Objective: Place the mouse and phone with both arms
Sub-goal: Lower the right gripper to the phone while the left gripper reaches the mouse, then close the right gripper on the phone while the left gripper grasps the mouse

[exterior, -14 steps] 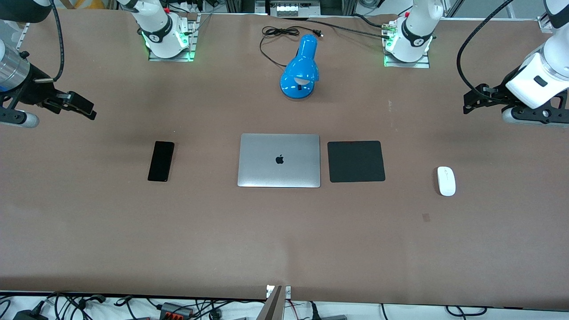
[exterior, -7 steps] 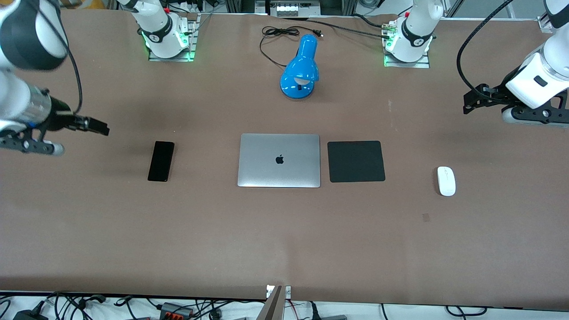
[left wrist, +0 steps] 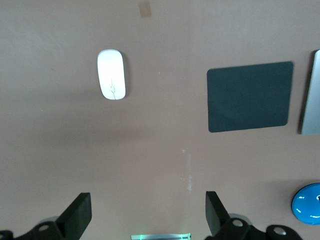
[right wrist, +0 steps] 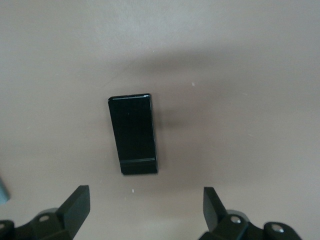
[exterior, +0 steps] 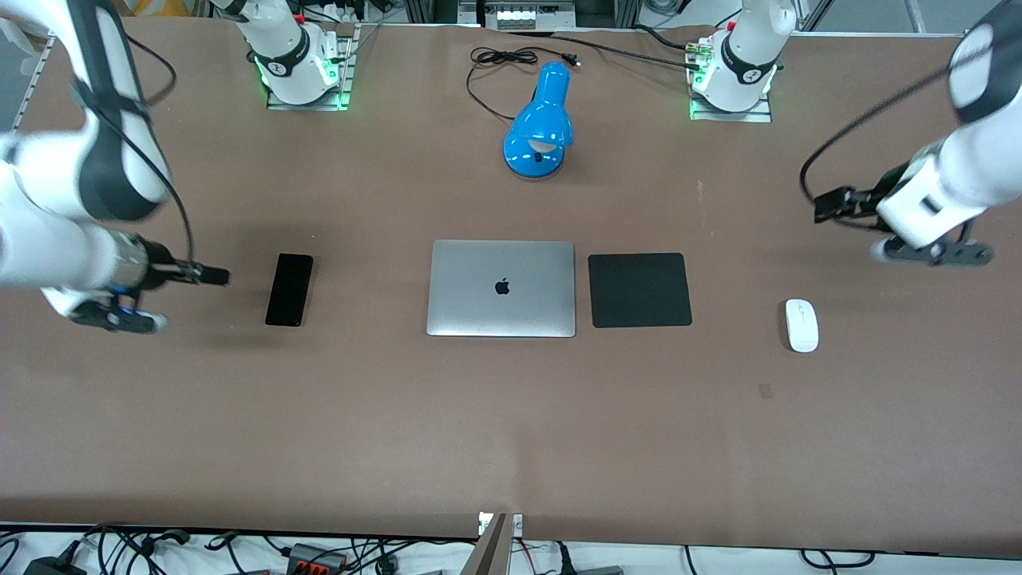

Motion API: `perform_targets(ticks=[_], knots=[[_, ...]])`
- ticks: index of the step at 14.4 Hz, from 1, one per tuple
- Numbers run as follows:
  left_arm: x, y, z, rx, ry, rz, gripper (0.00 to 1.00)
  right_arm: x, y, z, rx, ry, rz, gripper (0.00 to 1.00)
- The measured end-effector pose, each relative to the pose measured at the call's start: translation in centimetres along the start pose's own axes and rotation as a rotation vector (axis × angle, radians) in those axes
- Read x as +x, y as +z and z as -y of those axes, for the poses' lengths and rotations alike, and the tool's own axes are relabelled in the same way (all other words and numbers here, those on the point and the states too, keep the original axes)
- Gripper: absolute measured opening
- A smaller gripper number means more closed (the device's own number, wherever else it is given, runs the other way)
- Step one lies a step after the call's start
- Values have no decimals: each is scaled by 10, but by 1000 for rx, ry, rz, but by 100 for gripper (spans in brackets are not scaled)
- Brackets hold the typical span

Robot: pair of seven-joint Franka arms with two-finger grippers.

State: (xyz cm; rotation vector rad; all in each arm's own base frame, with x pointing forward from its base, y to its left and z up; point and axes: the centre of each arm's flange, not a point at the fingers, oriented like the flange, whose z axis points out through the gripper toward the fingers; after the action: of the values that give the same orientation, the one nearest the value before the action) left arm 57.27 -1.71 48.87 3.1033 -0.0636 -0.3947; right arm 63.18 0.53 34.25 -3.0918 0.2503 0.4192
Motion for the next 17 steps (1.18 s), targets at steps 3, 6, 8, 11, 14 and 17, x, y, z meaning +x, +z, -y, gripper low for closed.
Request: perform_targets(ticks=[3, 6, 8, 11, 14, 17], knots=[[39, 56, 11, -12, -15, 47, 100, 16, 84, 32, -16, 70, 32, 100], [74, 115, 48, -29, -69, 58, 100, 8, 128, 52, -43, 51, 0, 100], [88, 149, 79, -45, -83, 60, 100, 5, 137, 51, -45, 49, -7, 100], [109, 196, 97, -54, -76, 21, 100, 5, 140, 48, -42, 52, -17, 100], [118, 237, 97, -41, -35, -96, 100, 2, 152, 47, -35, 51, -40, 100], [112, 264, 100, -25, -4, -191, 100, -2, 163, 46, -31, 50, -52, 100]])
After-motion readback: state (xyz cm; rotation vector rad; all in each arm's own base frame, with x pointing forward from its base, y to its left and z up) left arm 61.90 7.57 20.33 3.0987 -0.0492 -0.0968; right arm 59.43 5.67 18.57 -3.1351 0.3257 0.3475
